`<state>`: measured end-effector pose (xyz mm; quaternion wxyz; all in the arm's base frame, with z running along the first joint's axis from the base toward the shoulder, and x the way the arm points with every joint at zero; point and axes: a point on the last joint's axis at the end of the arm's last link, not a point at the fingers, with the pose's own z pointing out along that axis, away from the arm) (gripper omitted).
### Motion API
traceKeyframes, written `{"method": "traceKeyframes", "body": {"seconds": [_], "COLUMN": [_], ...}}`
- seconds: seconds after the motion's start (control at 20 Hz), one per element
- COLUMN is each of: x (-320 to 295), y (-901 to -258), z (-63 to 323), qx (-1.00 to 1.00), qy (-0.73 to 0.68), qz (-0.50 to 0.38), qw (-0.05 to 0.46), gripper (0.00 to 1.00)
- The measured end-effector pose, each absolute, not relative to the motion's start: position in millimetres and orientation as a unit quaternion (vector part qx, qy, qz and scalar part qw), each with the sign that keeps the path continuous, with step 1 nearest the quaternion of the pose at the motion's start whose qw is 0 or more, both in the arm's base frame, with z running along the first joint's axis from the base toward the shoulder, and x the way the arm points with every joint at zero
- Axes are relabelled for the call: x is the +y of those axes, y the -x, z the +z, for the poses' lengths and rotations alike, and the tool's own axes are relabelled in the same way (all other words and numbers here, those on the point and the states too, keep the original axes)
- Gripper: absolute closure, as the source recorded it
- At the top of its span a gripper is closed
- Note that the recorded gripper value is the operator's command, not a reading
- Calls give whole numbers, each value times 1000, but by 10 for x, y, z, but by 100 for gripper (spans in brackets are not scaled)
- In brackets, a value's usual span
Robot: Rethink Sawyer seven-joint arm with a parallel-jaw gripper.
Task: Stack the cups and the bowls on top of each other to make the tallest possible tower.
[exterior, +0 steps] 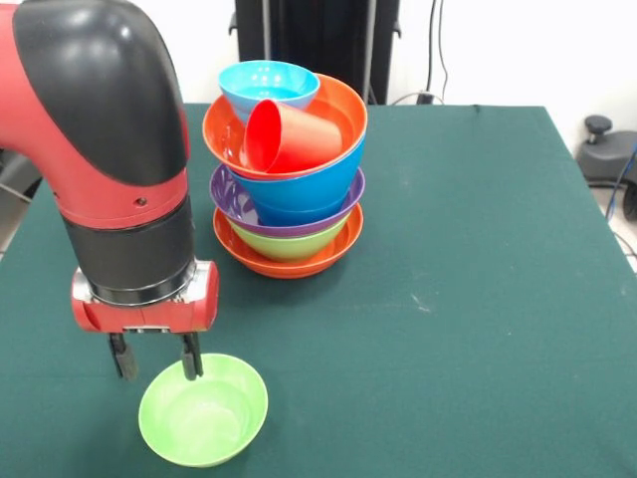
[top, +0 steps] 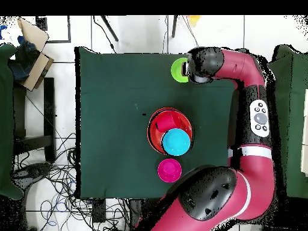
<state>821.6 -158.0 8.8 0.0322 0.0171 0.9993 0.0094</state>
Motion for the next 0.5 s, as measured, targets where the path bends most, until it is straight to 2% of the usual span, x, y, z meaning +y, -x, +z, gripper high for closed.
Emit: {"method": "traceKeyframes", "body": {"seconds": [0.5], "x": [-1603], "y": [-8118], "z": [-206], "qx": [999], "qy": [-25], "qz": [19], "qw": [18], "gripper": [0]}}
